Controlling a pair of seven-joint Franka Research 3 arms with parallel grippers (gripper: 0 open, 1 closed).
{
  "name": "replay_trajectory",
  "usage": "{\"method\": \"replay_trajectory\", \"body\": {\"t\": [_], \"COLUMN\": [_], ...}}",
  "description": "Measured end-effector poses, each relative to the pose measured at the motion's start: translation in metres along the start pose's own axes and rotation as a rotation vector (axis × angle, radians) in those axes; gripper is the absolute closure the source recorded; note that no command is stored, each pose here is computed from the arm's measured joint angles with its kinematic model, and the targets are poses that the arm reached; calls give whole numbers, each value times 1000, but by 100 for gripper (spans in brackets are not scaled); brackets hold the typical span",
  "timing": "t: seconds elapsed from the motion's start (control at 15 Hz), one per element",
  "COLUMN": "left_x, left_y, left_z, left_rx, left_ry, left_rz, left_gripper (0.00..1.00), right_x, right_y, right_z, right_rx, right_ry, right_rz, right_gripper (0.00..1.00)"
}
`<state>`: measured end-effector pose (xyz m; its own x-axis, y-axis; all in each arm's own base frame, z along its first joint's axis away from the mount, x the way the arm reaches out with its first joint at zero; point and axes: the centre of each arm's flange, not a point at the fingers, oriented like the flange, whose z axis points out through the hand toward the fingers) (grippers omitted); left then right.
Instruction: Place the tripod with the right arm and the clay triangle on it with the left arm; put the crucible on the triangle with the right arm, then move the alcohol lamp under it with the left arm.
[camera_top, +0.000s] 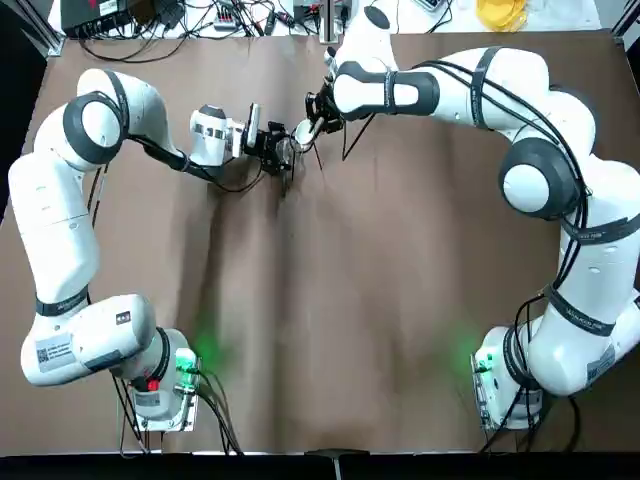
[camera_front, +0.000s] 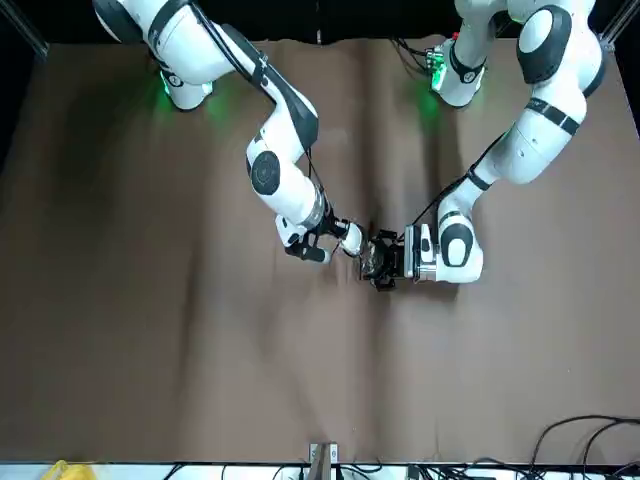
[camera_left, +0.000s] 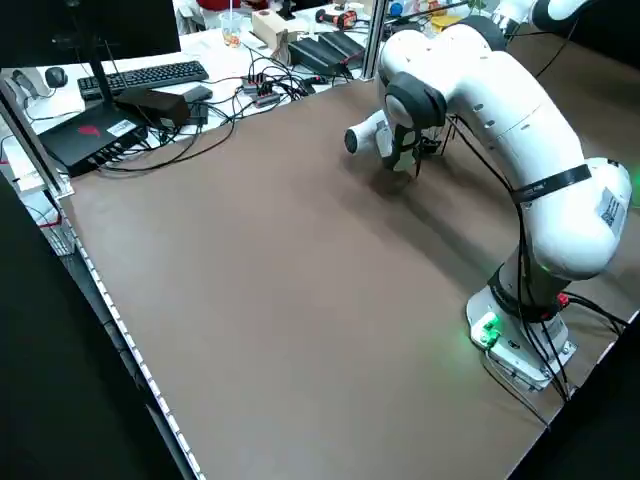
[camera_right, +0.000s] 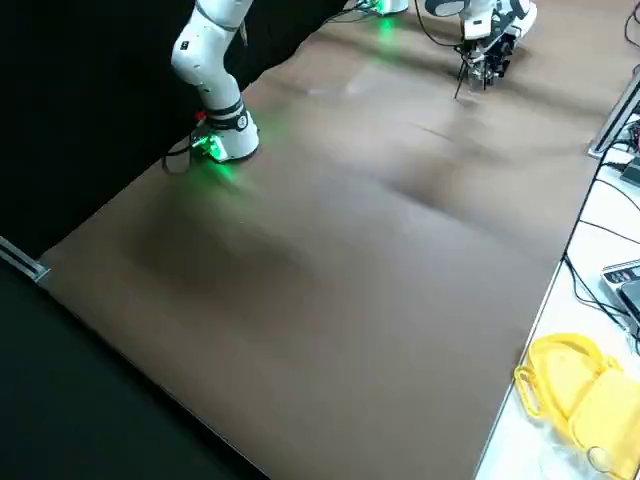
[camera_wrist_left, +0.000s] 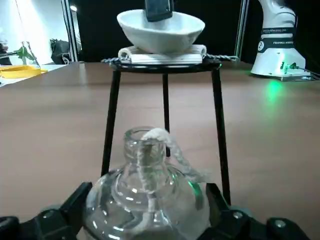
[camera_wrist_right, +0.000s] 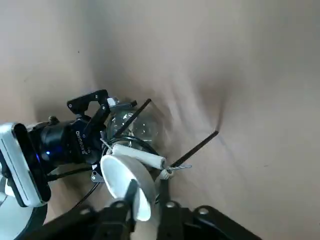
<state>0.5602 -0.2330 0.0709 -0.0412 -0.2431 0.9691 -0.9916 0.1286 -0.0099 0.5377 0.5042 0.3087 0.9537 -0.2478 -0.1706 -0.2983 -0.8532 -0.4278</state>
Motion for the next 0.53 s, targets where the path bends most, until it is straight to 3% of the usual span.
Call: {"method": "replay_trajectory", "body": {"t": [0.07, 0.2, 0.53], "left_x": [1, 2, 5], "left_y": [0, -1, -1], "left_z": [0, -1, -31], "left_rx": [-1, 4, 35], "left_ry": [0, -1, -18], "left_rz": [1, 1, -2], "left_gripper": [1, 1, 1], "right_x": [0, 0, 4], "right_y": [0, 0, -3], "right_z": [0, 0, -6], "right_rx": [1, 0, 10], "right_ry": [1, 2, 16], "right_rz": [-1, -3, -7], "right_gripper": [71, 69, 27]}}
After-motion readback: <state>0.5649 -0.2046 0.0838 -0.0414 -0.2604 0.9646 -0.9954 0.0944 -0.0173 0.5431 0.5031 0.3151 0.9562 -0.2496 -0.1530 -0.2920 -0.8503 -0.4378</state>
